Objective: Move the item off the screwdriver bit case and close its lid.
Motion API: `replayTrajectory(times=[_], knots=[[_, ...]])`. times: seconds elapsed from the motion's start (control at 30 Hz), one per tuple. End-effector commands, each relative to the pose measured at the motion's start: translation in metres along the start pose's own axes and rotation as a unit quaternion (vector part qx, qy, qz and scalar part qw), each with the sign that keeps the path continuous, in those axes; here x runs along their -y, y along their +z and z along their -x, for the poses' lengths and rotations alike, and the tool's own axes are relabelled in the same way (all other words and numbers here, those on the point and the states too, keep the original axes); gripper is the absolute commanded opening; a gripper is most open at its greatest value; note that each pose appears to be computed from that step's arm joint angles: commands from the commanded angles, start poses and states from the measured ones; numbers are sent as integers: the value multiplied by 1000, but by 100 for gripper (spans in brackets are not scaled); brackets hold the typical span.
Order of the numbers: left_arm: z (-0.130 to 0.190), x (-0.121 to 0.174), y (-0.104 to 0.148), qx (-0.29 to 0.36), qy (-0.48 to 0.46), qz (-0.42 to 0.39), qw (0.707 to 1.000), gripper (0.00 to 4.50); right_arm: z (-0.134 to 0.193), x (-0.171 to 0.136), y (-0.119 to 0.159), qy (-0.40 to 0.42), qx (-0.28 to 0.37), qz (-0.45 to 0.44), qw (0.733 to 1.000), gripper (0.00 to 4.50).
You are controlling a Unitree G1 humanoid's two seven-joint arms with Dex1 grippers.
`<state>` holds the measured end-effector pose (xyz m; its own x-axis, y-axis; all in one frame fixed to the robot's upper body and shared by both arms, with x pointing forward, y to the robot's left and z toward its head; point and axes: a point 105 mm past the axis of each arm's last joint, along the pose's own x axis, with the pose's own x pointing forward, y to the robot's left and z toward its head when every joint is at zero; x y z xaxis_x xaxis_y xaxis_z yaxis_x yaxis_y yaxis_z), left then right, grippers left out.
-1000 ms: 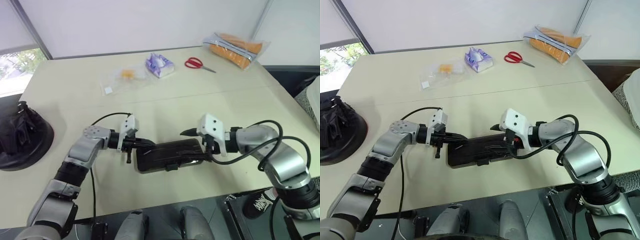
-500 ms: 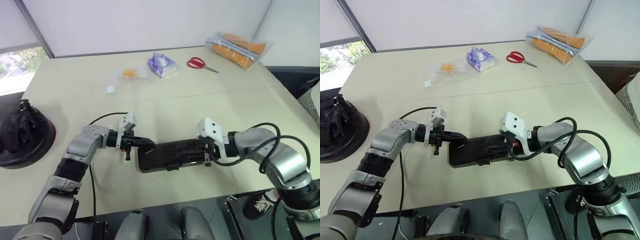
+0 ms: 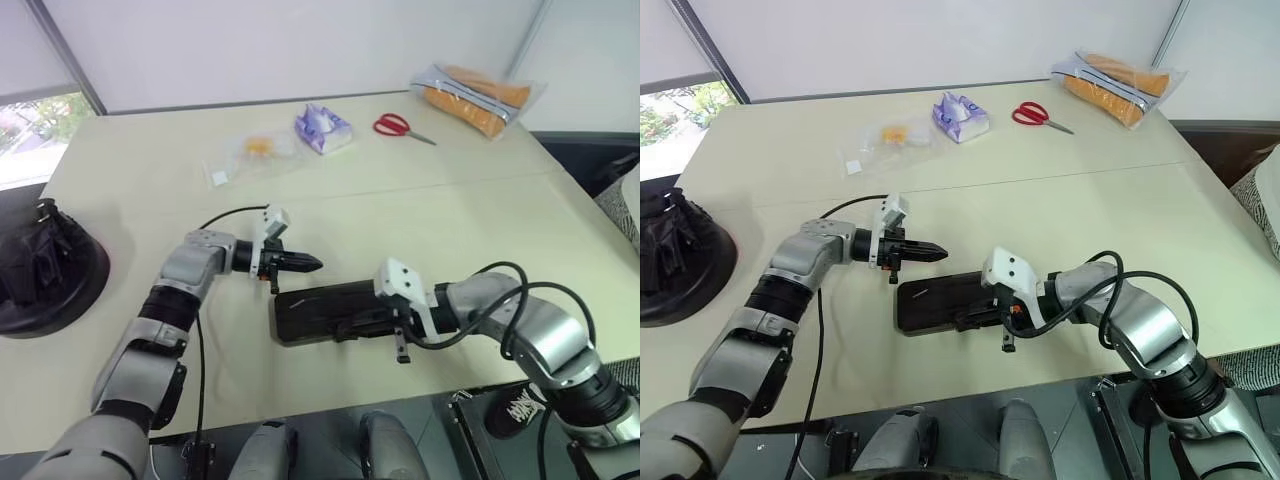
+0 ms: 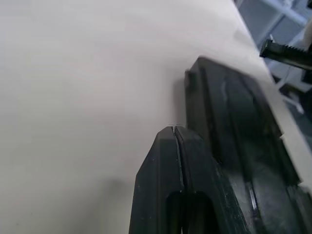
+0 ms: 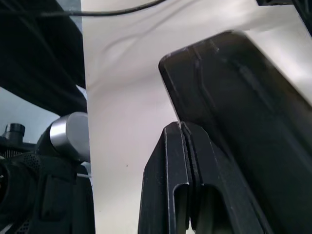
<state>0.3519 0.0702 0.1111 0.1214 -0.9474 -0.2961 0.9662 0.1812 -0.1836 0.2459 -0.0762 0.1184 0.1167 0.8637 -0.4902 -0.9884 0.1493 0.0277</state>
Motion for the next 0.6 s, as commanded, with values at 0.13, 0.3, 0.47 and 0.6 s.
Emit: replayTrajectory(times=[0.13, 0.3, 0.47, 0.6], knots=[[-16, 2, 11, 2, -11, -36, 999, 0, -5, 3, -9, -22, -18, 9, 1000, 1], [-26, 4, 12, 4, -17, -46, 999, 0, -4, 3, -20, -34, -39, 11, 999, 1], [-34, 9, 7, 4, -25, -48, 999, 0, -4, 1, -22, -37, -44, 15, 998, 1], [-37, 13, 2, -1, -33, -50, 998, 0, -5, 4, -23, -48, -48, 21, 997, 1]])
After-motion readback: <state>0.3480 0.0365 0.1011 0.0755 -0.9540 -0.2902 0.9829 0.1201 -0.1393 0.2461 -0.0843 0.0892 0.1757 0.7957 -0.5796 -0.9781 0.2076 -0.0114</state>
